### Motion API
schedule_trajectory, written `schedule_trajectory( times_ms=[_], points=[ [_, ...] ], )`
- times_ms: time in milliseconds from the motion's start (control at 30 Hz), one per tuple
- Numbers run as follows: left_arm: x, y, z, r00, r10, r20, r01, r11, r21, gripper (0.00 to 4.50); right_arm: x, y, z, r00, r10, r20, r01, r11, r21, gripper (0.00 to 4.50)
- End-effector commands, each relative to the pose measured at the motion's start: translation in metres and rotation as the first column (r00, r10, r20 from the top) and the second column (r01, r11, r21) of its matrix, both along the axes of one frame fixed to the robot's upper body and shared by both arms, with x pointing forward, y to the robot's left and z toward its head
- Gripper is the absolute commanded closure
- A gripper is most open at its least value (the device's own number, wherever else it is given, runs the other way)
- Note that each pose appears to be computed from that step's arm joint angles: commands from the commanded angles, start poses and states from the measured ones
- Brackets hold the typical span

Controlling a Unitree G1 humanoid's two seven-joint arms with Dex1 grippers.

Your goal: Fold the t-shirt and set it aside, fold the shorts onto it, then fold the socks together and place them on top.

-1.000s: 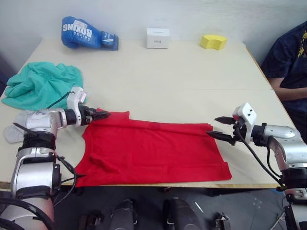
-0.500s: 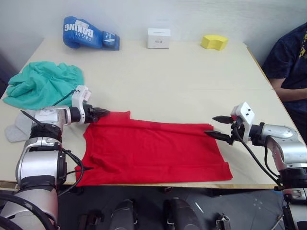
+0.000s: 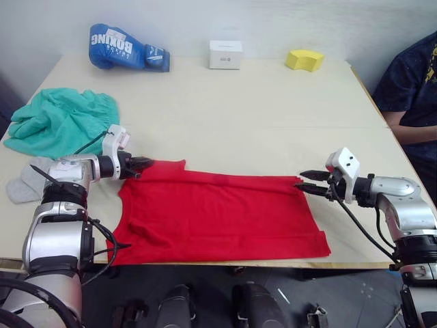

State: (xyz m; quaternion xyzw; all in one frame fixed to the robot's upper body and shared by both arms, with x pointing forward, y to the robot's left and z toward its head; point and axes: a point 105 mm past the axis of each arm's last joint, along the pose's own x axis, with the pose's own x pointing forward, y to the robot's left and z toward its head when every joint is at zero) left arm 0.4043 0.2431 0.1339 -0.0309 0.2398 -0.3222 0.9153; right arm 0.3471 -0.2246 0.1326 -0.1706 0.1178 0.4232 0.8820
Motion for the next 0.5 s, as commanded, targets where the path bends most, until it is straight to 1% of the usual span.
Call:
schedule_trajectory(
  times_ms=[33,67,100,300,367,433,500],
  points=[
    [0.001,0.005,0.018,0.998,0.002,0.061,-0.002,1.0,-0.007,4.5,-0.001,0.002,0.003,1.0,0.025,0.018,-0.025,1.0,-0.007,4.08],
    [0.0,0.005,0.019,0.998,-0.008,0.06,0.008,1.0,-0.005,4.5,-0.001,0.002,0.003,0.999,0.029,0.017,-0.029,1.0,-0.008,4.39],
    [-0.001,0.005,0.019,0.998,-0.015,0.061,0.015,1.0,-0.002,4.5,-0.002,0.002,0.003,0.999,0.031,0.016,-0.031,0.999,-0.008,4.45],
    [-0.006,0.01,0.027,0.993,-0.061,0.098,0.059,0.998,0.02,4.5,-0.003,-0.001,0.004,0.999,0.034,0.019,-0.034,0.999,-0.001,4.45],
    [-0.007,0.009,0.032,0.986,-0.087,0.143,0.083,0.996,0.035,4.5,-0.006,0.0,0.008,0.998,0.049,0.039,-0.049,0.999,0.009,4.45],
    [-0.008,0.009,0.037,0.976,-0.112,0.187,0.106,0.994,0.041,4.5,-0.006,0.001,0.016,0.994,0.058,0.093,-0.06,0.998,0.021,4.45],
    [-0.011,0.006,0.045,0.958,-0.147,0.247,0.139,0.989,0.048,4.5,-0.01,0.002,0.021,0.99,0.076,0.116,-0.079,0.997,0.021,4.45]
  ],
)
